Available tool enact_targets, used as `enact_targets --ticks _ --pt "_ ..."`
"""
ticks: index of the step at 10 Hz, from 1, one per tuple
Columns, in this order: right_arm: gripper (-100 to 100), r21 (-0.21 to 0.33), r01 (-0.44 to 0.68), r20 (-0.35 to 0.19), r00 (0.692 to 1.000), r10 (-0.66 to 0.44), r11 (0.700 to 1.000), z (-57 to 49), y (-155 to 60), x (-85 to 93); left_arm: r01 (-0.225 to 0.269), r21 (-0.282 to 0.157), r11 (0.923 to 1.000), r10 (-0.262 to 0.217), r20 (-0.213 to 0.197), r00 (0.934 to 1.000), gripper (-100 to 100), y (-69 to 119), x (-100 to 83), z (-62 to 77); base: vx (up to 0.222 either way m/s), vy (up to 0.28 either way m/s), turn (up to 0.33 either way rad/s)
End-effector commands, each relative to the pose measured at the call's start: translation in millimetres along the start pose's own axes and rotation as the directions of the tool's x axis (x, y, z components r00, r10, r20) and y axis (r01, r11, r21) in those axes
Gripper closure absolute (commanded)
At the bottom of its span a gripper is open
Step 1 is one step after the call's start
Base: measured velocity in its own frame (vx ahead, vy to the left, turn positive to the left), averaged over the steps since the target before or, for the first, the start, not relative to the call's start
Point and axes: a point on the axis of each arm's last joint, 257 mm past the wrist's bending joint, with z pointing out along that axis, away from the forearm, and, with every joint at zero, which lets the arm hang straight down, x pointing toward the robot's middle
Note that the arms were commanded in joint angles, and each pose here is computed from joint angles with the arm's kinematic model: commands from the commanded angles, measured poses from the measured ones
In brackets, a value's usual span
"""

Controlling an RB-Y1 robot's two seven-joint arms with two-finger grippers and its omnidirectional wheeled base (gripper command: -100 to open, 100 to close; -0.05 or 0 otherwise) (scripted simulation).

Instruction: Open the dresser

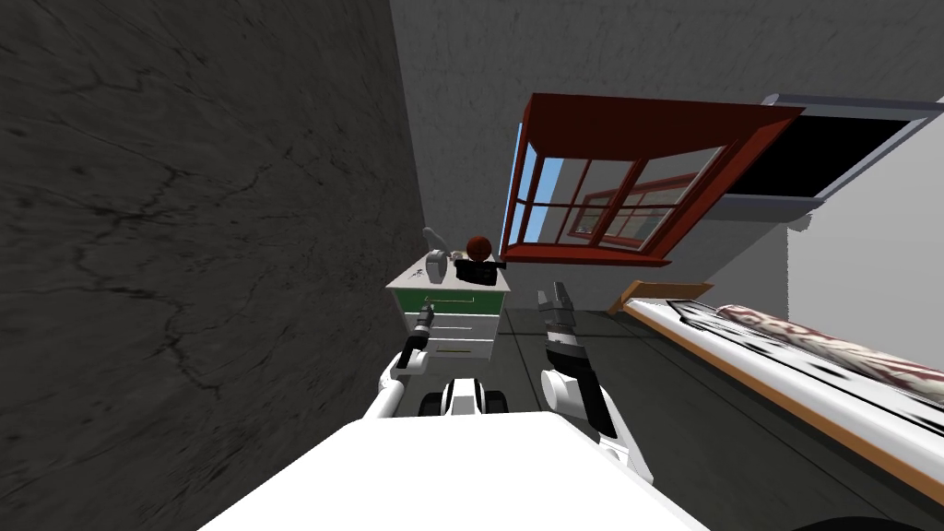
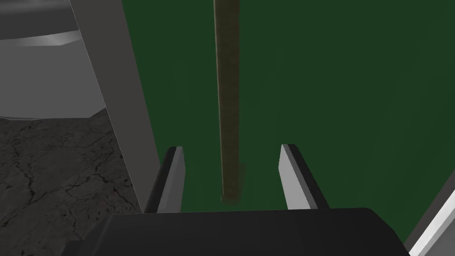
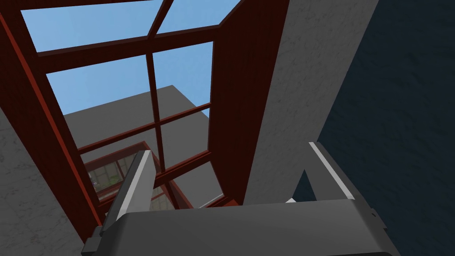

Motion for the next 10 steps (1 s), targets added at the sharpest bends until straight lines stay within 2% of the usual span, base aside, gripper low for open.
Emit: enact_targets --ticks 1,3,5,6,8,9,10 --pt "0 0.000 0.000 0.000 1.000 0.000 1.000 0.0 0 0.0 -0.027 0.005 0.9996 0.027 -0.004 0.9996 -100 -1.7 -9.6 0.1 -0.012 -0.005 0.002" --pt "0 0.000 0.000 0.000 1.000 0.000 1.000 0.0 0 0.0 -0.063 0.010 0.9980 0.063 -0.011 0.9980 -100 -5.6 -22.3 3.1 -0.011 -0.012 0.001" --pt "0 0.000 0.000 0.000 1.000 0.000 1.000 0.0 0 0.0 -0.064 0.001 0.9979 0.064 -0.017 0.9978 -100 -7.7 -20.4 11.3 -0.035 -0.060 0.007" --pt "0 0.000 0.000 0.000 1.000 0.000 1.000 0.0 0 0.1 -0.057 -0.012 0.9983 0.057 -0.019 0.9982 -100 -4.7 -16.8 13.4 -0.053 -0.072 0.006" --pt "0 0.000 0.000 0.000 1.000 0.000 1.000 0.0 0 0.1 -0.005 -0.025 0.9997 0.005 -0.015 0.9999 -100 -0.5 4.0 13.6 -0.036 -0.040 0.001" --pt "0 0.000 0.000 0.000 1.000 0.000 1.000 0.0 0 0.0 0.007 -0.027 0.9996 -0.007 -0.014 0.9999 -100 0.0 8.8 13.5 -0.012 -0.011 0.001" --pt "0 0.000 0.000 0.000 1.000 0.000 1.000 0.0 0 0.0 -0.002 -0.025 0.9997 0.002 -0.015 0.9999 -100 -1.6 5.0 13.8 0.000 0.000 0.000"
